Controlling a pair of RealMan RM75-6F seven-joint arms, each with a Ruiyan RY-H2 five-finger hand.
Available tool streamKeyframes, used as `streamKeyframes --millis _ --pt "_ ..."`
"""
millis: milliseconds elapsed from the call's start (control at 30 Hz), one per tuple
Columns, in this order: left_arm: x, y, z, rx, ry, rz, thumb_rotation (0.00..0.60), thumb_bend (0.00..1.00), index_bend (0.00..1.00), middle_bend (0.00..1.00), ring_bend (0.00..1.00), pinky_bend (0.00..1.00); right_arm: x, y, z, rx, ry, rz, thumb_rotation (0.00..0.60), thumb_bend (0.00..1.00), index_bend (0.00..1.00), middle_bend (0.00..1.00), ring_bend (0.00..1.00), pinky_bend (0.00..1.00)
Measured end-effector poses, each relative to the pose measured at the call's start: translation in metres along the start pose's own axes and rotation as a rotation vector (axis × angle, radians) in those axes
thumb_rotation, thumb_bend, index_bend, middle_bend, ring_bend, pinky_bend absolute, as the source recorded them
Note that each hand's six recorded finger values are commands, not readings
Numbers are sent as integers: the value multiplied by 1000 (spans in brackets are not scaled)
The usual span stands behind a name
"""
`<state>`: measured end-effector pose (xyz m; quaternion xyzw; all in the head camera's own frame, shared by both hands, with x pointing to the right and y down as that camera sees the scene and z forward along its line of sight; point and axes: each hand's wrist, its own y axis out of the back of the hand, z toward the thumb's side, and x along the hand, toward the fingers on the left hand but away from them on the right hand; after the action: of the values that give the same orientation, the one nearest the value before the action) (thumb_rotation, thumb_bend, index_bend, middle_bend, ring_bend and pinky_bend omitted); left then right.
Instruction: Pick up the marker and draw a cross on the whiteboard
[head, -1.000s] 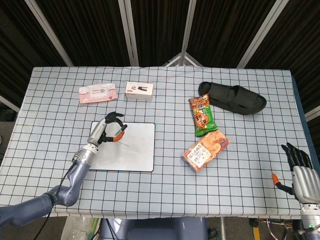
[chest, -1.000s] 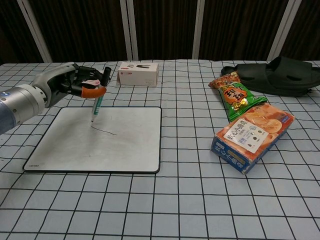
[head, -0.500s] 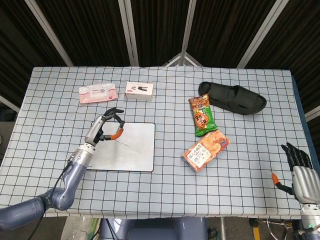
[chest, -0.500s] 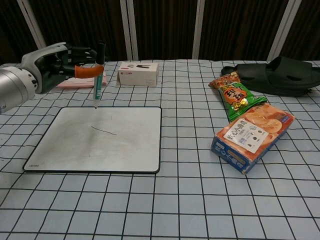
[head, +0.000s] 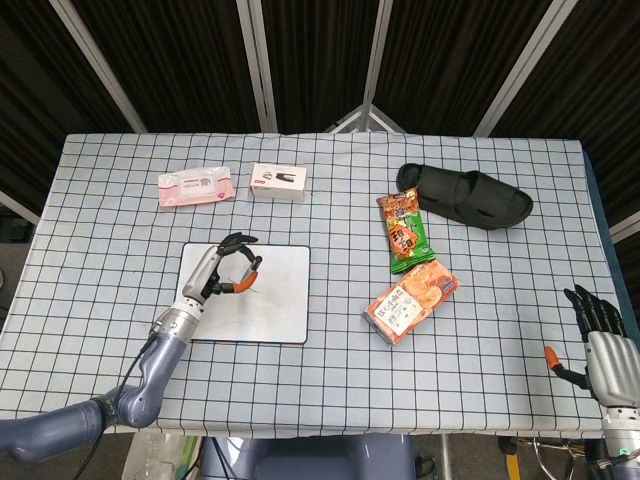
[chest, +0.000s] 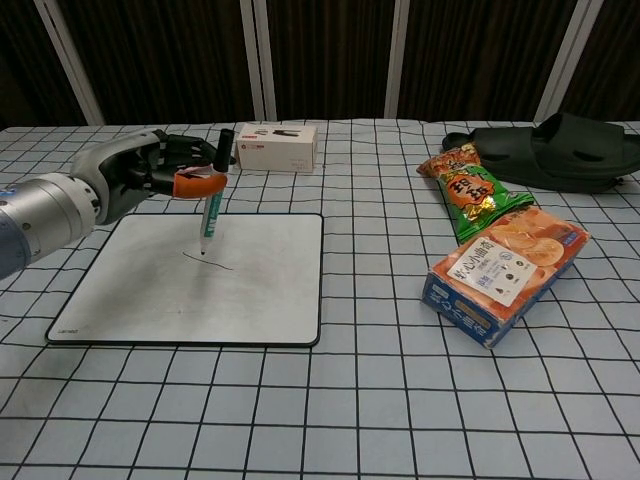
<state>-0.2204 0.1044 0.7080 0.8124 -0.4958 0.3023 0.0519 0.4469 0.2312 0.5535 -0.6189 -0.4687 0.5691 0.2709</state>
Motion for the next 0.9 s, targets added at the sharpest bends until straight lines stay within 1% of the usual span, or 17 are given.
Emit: streamKeyframes --millis 267,533,900 --pt "4 -3 -4 13 14 2 600 619 753 197 57 105 0 0 0 -1 0 0 600 344 0 0 0 0" --pt "6 -10 -9 28 30 -11 600 619 754 198 57 105 1 0 0 -1 0 -1 600 344 0 0 0 0" --pt "0 -6 -15 55 50 -15 600 621 757 205 57 105 0 1 -1 -2 0 -6 600 343 0 0 0 0"
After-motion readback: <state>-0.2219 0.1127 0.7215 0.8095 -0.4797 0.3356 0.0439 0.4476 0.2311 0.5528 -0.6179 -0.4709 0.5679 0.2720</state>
